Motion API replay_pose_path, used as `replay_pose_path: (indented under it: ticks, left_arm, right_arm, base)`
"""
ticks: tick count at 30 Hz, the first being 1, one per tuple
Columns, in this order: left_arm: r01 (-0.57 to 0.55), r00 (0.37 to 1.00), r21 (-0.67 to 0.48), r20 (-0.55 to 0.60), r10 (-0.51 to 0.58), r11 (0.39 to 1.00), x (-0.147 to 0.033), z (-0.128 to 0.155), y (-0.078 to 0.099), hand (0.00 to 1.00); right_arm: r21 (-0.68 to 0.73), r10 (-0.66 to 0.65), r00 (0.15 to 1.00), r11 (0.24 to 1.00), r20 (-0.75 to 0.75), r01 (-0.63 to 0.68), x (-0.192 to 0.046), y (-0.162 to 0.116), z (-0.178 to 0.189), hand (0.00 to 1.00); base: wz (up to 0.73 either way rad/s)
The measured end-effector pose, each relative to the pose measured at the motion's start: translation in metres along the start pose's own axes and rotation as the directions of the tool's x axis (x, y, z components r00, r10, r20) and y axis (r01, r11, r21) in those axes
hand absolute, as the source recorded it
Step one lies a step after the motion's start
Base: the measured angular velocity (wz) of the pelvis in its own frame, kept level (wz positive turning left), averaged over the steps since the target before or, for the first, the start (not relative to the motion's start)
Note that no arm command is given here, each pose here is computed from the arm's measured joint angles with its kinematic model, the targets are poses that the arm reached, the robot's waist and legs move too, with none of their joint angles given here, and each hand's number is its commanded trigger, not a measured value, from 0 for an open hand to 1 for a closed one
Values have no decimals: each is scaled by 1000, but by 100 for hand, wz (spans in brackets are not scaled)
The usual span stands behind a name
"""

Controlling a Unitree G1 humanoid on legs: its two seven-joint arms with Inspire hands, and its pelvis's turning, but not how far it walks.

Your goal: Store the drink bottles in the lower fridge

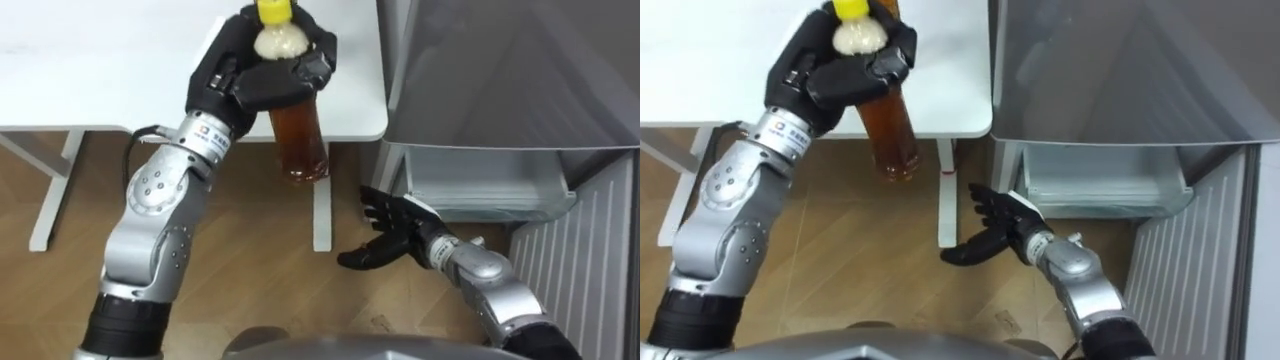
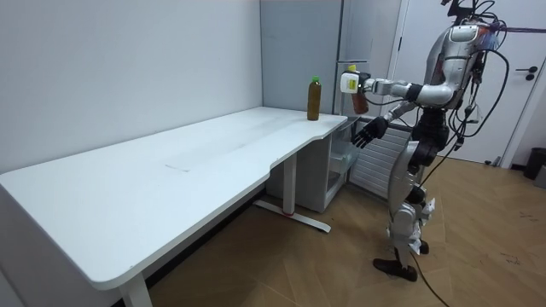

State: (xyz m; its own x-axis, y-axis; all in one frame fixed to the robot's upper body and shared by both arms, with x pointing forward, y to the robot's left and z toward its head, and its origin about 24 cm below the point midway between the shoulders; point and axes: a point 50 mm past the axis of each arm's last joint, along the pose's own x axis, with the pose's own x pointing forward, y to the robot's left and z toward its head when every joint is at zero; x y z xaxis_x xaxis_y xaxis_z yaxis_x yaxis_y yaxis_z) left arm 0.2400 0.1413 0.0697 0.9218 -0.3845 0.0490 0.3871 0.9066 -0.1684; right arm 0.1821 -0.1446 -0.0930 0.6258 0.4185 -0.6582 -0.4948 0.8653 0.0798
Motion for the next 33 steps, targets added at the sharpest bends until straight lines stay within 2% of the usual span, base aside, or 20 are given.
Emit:
replay_pose_path:
  ticks: [17, 26, 29, 33]
  left_arm:
    - [60, 991, -30, -118, -63, 998, -20, -27, -5, 100]
    - [52, 986, -46, -154, -58, 998, -28, -35, -6, 100]
    - [55, 983, -21, -174, -58, 998, -30, -39, -8, 100]
    - [87, 973, -36, -209, -93, 996, -31, -48, -14, 100]
  right_arm:
    - [1, 95, 995, 995, -20, -95, -3, -1, -1, 0]
    - [-32, 173, 984, 985, 42, -171, -5, 2, 15, 0]
    - [-32, 181, 982, 983, 43, -180, -5, 2, 16, 0]
    - [-7, 232, 970, 973, 68, -232, -5, 8, 18, 0]
  base:
    - [3]
    - [5]
    - [1]
    - [0]
